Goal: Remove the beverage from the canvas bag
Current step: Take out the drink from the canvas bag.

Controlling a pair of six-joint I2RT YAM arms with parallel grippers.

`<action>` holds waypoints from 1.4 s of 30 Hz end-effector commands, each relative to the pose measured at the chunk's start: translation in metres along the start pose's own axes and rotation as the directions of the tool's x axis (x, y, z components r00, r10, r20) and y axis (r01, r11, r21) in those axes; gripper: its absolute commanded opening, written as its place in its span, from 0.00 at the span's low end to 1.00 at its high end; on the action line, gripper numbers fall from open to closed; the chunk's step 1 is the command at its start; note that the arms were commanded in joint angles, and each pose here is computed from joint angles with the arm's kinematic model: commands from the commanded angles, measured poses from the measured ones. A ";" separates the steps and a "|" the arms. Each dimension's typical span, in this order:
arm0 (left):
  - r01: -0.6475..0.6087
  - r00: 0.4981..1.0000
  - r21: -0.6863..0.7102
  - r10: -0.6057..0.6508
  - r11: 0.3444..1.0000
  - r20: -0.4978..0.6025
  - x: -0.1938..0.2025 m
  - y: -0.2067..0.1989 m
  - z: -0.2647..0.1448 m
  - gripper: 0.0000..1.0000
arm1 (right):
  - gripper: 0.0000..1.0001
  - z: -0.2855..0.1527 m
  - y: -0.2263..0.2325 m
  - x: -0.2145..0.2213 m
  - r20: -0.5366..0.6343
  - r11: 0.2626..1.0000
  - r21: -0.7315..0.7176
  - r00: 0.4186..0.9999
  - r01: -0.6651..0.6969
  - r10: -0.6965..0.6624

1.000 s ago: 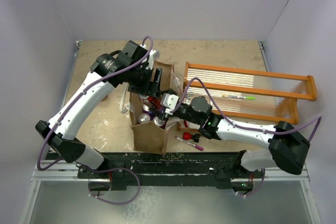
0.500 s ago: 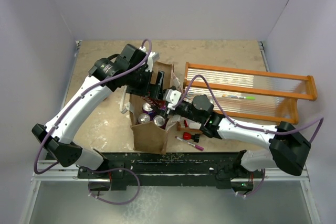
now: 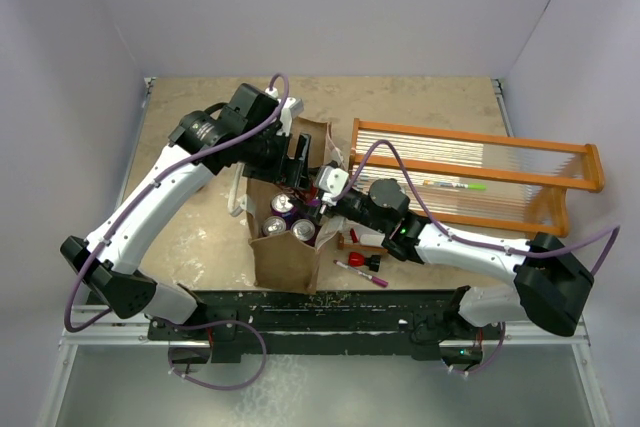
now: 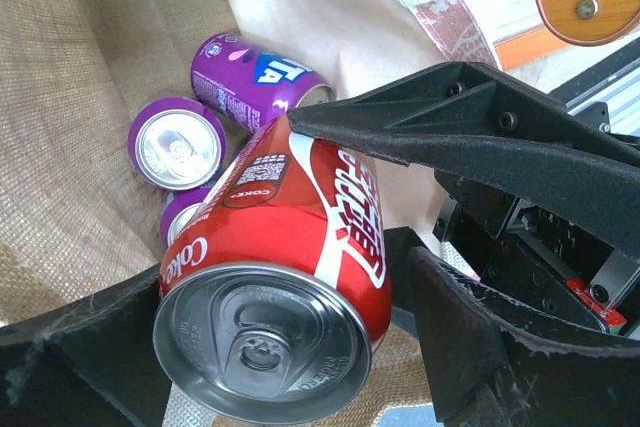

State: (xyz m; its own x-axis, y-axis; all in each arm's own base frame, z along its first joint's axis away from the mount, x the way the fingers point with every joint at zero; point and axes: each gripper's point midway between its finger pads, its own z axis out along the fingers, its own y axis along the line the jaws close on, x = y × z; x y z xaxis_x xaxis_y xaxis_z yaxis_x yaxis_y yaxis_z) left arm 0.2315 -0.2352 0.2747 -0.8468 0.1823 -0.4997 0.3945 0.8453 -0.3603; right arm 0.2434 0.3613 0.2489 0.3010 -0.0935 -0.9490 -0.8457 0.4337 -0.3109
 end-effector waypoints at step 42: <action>0.050 0.912 -0.117 0.003 0.992 0.409 -0.075 0.002 -0.099 0.00 | 1.00 -0.015 -0.038 -0.084 0.149 0.988 0.127 0.984 0.083 -0.102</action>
State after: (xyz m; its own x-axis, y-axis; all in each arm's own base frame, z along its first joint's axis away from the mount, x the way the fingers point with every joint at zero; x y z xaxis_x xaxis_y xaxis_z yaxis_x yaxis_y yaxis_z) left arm 0.2495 -0.2102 0.3255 -0.7724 0.1046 -0.6265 0.3358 0.9045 -0.2630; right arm 0.2393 0.3516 0.2893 0.3756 -0.0586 -0.9249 -0.8138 0.4566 -0.3594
